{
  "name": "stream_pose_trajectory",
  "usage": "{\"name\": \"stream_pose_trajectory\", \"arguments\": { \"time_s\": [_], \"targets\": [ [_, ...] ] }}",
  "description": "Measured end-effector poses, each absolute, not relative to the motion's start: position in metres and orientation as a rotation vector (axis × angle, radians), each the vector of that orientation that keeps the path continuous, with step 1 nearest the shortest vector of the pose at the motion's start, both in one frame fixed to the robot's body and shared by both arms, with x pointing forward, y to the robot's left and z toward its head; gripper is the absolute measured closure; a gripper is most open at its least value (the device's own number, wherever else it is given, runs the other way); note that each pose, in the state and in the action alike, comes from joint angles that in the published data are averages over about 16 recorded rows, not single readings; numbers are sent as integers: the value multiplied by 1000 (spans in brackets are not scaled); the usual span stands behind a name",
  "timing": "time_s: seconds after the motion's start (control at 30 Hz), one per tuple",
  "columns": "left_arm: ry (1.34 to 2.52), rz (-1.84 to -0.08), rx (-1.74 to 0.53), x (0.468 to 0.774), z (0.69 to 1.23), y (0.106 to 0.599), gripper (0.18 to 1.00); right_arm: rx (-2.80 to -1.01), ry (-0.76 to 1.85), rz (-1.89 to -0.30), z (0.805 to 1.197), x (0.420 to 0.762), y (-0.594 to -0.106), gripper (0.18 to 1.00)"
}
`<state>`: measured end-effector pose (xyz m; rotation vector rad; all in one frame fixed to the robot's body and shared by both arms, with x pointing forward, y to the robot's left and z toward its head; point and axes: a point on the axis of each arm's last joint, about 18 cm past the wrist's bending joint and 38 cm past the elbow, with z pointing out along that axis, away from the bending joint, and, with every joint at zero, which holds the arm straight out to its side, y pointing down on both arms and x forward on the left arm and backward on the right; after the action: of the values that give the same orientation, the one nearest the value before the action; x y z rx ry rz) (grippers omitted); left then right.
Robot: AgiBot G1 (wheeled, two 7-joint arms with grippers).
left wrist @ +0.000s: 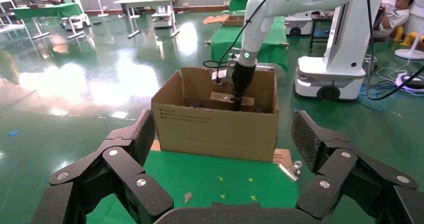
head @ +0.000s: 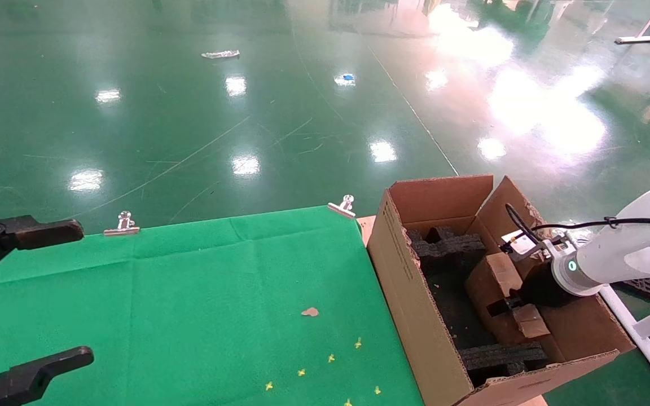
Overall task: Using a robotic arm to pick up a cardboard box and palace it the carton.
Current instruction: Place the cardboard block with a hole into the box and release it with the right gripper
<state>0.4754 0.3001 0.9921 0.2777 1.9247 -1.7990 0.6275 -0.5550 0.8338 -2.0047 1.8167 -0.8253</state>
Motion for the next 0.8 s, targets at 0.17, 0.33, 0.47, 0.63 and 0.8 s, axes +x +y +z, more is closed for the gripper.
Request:
{"name": "stream_pose_trajectory", "arguments": {
  "time_s": [0.17,0.33,0.47,0.63,0.8],
  "targets": [
    [1925,-1799,278,475,992,300,185,-2016,1807,-820,835,627,-555,871],
    [1925,-1799,278,475,992,300,184,-2025,1810,-823,838,627,-556,847],
    [1925,-1799,278,475,992,300,184,-2032,1815,-828,840,627,-556,815],
    [1925,-1799,278,475,992,300,184,-2038,1818,-833,842,628,-555,746],
    [1925,-1799,278,475,992,300,184,-2044,1818,-836,844,630,-553,653]
  ]
}}
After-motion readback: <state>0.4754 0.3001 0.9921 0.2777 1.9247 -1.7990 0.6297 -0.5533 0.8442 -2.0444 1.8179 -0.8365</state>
